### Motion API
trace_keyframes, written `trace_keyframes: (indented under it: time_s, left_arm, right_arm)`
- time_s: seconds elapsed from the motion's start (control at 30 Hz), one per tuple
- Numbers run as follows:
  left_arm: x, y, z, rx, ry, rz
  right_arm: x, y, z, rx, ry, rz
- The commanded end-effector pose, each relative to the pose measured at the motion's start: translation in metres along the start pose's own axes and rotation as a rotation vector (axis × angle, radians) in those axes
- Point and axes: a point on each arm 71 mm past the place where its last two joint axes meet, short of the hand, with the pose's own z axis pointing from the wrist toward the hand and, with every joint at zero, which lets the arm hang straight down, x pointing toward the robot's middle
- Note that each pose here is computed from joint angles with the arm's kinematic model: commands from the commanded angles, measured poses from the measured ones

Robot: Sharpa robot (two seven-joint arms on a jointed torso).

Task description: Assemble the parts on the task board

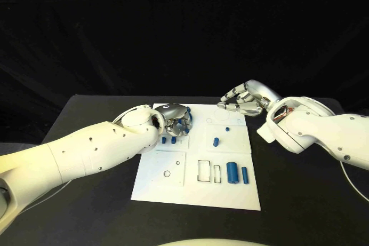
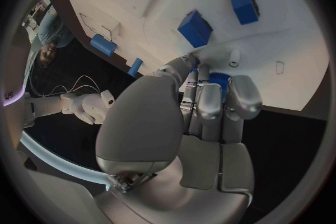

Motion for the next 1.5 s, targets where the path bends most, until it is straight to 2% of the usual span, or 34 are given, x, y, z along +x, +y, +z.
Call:
trace_keyframes:
  time_s: [0.03,0.27,0.57,0.9,1.03,1.23,1.5]
  left_arm:
    - [0.0026,-0.0028,0.0011,0.01,0.013,0.005]
    - [0.0043,-0.0035,0.0022,0.007,0.024,0.004]
    - [0.0051,-0.0006,0.0027,-0.006,0.033,0.005]
    - [-0.0009,0.0021,-0.001,-0.011,-0.026,-0.036]
    - [-0.0071,0.0036,-0.0052,-0.012,-0.05,-0.068]
    - [-0.0197,0.0106,-0.0164,-0.018,-0.104,-0.111]
    - [-0.0255,0.024,-0.0316,-0.049,-0.101,-0.132]
  right_arm:
    - [0.001,0.001,0.0,-0.009,0.011,-0.002]
    - [0.002,0.001,0.0,-0.009,0.012,-0.002]
    - [0.001,0.001,-0.001,-0.008,0.011,-0.002]
    - [0.001,0.001,-0.001,-0.008,0.009,-0.003]
    - [0.0,0.001,-0.001,-0.007,0.008,-0.003]
    - [0.0,0.0,-0.001,-0.005,0.006,-0.004]
    - [-0.001,-0.001,-0.001,-0.002,0.003,-0.005]
